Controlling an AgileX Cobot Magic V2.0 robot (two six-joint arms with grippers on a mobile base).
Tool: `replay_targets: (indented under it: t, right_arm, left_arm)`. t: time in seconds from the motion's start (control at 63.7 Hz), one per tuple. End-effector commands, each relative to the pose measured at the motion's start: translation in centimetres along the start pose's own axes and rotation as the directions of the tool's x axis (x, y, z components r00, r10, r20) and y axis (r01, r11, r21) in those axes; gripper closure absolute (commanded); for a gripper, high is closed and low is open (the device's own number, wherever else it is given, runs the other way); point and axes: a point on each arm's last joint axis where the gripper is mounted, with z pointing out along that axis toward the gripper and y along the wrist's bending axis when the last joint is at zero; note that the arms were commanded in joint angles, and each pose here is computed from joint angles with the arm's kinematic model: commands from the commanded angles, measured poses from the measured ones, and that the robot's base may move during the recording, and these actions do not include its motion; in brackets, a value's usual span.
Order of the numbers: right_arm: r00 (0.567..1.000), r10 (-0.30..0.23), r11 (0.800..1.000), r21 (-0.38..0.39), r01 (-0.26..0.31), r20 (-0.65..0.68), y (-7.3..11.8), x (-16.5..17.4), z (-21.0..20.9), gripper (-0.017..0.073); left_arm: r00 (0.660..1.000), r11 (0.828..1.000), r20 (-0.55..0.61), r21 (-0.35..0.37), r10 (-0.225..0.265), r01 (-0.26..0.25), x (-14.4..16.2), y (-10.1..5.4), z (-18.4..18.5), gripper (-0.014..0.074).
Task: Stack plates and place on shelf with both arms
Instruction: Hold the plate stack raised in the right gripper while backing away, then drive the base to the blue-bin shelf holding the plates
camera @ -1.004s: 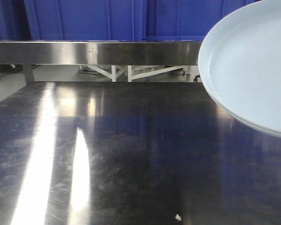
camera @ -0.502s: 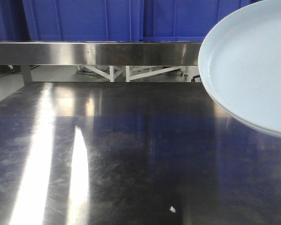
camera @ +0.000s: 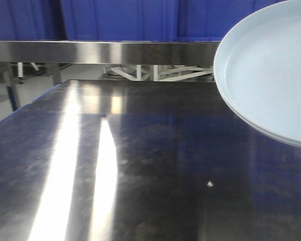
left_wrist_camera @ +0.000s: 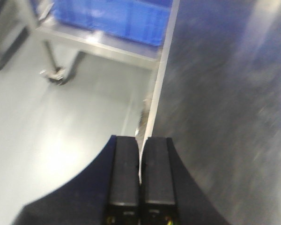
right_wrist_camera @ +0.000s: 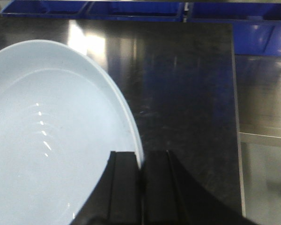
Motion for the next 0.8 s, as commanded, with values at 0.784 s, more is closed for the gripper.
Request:
replay_targets:
  t: [0.784]
  right_arm:
    - [0.992,-0.005,0.999,-0.032,0.009,0.124,0.37,-1.75,-0.61,0.0502]
  left_arm:
    - [0.995,1.000,0.098,0.024,-0.010,0.008,-1.39,-0.31,-0.55,0.0511]
